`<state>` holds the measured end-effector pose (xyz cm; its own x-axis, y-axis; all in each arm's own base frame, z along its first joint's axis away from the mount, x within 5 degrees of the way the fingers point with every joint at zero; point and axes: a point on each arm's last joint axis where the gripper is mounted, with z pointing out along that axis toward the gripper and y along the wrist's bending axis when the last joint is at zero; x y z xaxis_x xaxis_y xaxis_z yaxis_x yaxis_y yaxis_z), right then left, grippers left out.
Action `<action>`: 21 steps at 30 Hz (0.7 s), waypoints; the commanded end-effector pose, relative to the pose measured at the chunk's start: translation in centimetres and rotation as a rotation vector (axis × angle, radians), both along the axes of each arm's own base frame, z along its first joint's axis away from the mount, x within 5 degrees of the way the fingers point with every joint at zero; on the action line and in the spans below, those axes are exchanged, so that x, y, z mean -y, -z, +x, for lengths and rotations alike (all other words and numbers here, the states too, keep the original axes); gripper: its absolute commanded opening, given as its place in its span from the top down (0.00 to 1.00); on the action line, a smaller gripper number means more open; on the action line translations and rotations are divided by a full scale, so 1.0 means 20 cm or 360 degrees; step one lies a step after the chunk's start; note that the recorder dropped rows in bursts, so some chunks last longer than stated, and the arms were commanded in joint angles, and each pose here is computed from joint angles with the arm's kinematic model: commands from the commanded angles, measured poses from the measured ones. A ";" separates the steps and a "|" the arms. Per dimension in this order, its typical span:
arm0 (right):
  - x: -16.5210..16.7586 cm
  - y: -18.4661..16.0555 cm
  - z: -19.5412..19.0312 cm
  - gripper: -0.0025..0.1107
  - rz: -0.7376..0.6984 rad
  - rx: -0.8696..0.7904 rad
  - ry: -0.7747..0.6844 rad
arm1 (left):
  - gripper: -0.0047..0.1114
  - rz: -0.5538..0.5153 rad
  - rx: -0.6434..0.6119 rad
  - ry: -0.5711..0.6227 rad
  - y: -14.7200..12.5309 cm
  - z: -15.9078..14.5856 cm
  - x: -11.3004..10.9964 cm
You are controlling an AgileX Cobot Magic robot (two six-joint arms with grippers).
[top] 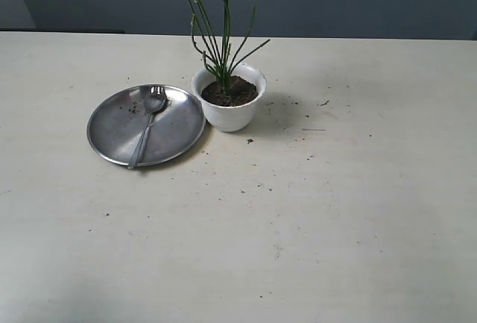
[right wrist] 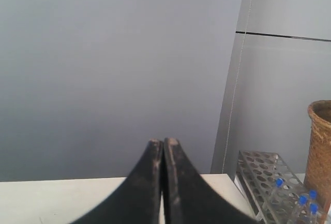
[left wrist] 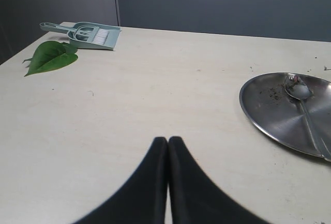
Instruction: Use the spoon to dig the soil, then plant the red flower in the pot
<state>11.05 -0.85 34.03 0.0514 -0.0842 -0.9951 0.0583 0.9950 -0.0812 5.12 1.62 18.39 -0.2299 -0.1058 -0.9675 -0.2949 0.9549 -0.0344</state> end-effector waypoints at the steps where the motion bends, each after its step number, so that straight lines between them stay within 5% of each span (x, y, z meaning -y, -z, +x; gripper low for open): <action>1: 0.00 0.01 0.00 0.98 0.0022 0.0024 -0.0006 | 0.96 -0.0012 0.0013 0.0013 0.00 0.00 0.00; 14: 0.04 0.18 -0.18 0.98 0.0033 -0.0006 0.0246 | 0.96 -0.0012 0.0013 0.0013 0.00 0.00 0.00; 21: 0.01 0.22 -0.21 0.98 0.0062 -0.0107 0.0173 | 0.96 -0.0012 0.0013 0.0013 0.00 0.00 0.00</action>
<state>6.85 -1.27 30.25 0.0141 -0.0678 -0.9976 0.1837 0.9809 -0.0641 5.12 1.62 18.39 -0.2299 -0.1058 -0.9675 -0.2949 0.9549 -0.0344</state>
